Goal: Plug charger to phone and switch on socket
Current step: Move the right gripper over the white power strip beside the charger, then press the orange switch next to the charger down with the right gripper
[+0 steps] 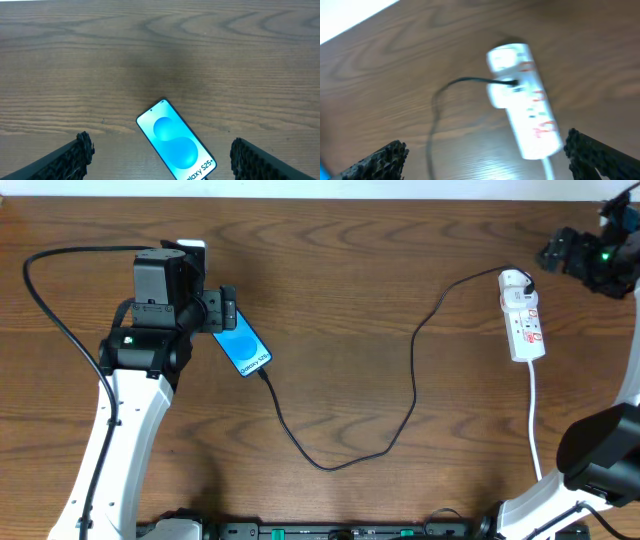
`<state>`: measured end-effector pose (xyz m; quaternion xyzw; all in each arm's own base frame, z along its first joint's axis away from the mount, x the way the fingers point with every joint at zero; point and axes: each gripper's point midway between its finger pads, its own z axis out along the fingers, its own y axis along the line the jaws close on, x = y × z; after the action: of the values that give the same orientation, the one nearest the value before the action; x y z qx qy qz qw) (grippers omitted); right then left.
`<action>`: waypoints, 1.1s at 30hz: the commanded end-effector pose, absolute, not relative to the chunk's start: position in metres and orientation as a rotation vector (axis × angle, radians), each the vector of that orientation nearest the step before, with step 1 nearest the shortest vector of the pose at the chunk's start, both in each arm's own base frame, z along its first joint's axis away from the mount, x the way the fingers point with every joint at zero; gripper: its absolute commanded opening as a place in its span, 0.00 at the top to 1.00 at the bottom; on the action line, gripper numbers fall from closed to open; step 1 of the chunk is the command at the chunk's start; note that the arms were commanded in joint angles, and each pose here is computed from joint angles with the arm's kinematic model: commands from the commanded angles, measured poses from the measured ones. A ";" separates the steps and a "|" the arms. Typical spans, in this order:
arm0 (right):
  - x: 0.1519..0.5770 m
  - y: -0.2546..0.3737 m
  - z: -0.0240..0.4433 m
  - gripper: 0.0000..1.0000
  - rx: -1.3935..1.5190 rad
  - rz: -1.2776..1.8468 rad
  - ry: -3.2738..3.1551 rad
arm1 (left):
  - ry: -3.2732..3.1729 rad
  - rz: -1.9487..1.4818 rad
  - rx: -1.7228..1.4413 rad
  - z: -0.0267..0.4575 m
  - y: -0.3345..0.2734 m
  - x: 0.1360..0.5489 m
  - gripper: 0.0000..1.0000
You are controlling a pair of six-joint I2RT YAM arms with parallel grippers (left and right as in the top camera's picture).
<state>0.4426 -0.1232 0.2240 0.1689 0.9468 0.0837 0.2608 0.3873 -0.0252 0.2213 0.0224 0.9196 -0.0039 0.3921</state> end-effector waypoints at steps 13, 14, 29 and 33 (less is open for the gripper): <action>0.447 -0.157 0.141 0.01 0.292 0.303 2.714 | 2.344 0.010 0.060 0.218 -0.022 0.388 0.11; 0.448 -0.158 0.132 0.01 0.279 0.309 2.730 | 2.344 0.010 0.060 0.218 -0.022 0.388 0.11; 0.464 -0.139 0.056 0.01 0.244 0.559 2.774 | 2.344 0.010 0.060 0.218 -0.022 0.388 0.11; 0.467 -0.132 0.057 0.01 0.206 0.561 2.776 | 2.344 0.010 0.060 0.218 -0.022 0.388 0.10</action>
<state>0.4620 -0.1437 0.0540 0.0928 0.9690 0.1790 0.1427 0.3873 -0.0252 0.2213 0.0224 0.9196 -0.0039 0.3921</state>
